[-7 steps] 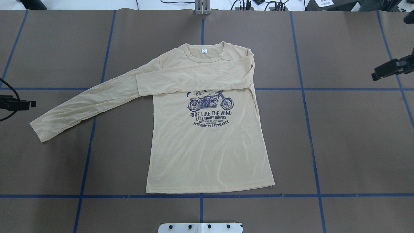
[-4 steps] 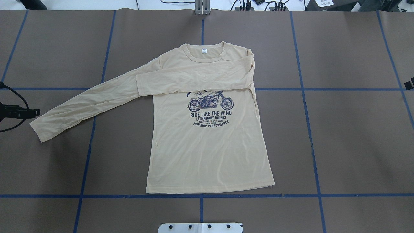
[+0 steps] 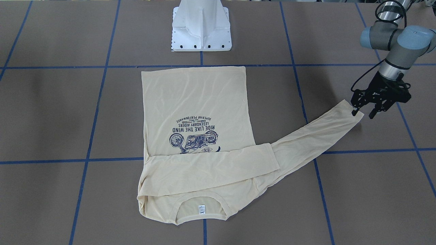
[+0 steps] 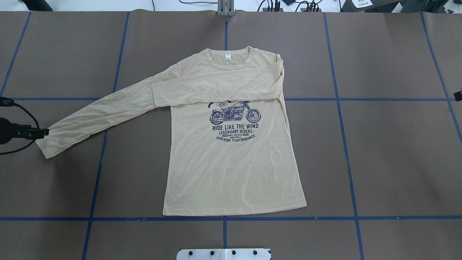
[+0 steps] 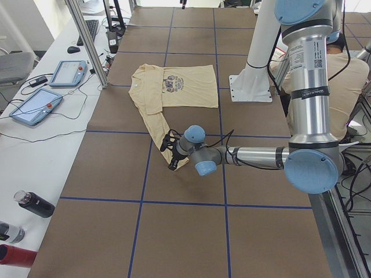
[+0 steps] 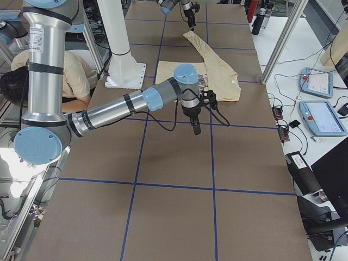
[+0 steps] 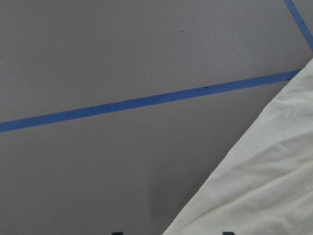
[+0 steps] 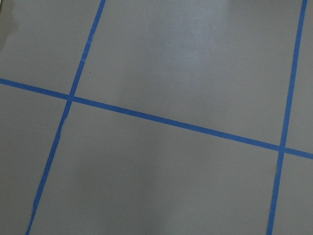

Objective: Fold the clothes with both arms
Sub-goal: 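Lower the left gripper to the cuff of the other sleeve and grasp, then carry the grasped sleeve with the left gripper across the shirt body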

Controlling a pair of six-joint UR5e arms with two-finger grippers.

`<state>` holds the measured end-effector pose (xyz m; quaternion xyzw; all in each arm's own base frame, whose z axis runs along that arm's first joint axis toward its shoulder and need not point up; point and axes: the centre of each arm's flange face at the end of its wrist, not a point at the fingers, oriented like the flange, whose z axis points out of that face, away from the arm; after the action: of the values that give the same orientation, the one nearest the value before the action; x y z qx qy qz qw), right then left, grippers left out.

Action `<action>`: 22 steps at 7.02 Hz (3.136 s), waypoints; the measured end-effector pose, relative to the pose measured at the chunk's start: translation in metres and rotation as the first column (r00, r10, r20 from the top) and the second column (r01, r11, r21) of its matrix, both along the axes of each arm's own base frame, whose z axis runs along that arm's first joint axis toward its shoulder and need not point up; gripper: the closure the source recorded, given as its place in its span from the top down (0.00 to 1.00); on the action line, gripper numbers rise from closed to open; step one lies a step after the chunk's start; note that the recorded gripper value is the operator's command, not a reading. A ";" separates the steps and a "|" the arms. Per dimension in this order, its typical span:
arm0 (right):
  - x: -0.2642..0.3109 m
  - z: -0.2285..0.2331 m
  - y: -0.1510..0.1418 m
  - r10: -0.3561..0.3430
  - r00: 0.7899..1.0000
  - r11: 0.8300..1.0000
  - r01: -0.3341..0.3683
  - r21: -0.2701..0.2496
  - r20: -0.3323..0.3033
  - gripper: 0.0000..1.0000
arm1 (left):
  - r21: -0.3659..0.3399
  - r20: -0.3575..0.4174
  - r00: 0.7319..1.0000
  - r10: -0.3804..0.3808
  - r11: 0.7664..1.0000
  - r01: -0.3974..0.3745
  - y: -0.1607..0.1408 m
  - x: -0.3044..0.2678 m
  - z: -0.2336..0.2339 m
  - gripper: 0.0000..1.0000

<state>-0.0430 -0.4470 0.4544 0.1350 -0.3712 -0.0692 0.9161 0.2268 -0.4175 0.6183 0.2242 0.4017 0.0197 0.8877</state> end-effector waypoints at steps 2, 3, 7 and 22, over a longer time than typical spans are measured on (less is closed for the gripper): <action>0.000 -0.001 0.000 0.000 1.000 1.000 0.000 0.001 0.000 1.00 | -0.007 0.008 1.000 0.006 1.000 -0.006 0.002 0.002 0.006 0.64; 0.000 0.000 0.000 0.000 1.000 1.000 0.000 0.001 0.000 1.00 | -0.011 0.012 1.000 0.008 1.000 -0.008 0.003 0.001 0.009 0.63; 0.000 0.000 0.000 0.001 1.000 1.000 -0.001 0.001 -0.002 1.00 | -0.012 0.013 1.000 0.018 1.000 -0.018 0.010 0.001 0.023 0.51; 0.000 0.000 0.000 0.003 1.000 1.000 -0.003 0.000 0.000 1.00 | -0.009 0.006 0.993 0.119 0.993 -0.119 -0.082 0.029 -0.229 0.00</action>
<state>-0.0428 -0.4468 0.4541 0.1353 -0.3708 -0.0680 0.9163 0.2555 -0.4992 0.3890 0.1958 0.4117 0.0715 0.8872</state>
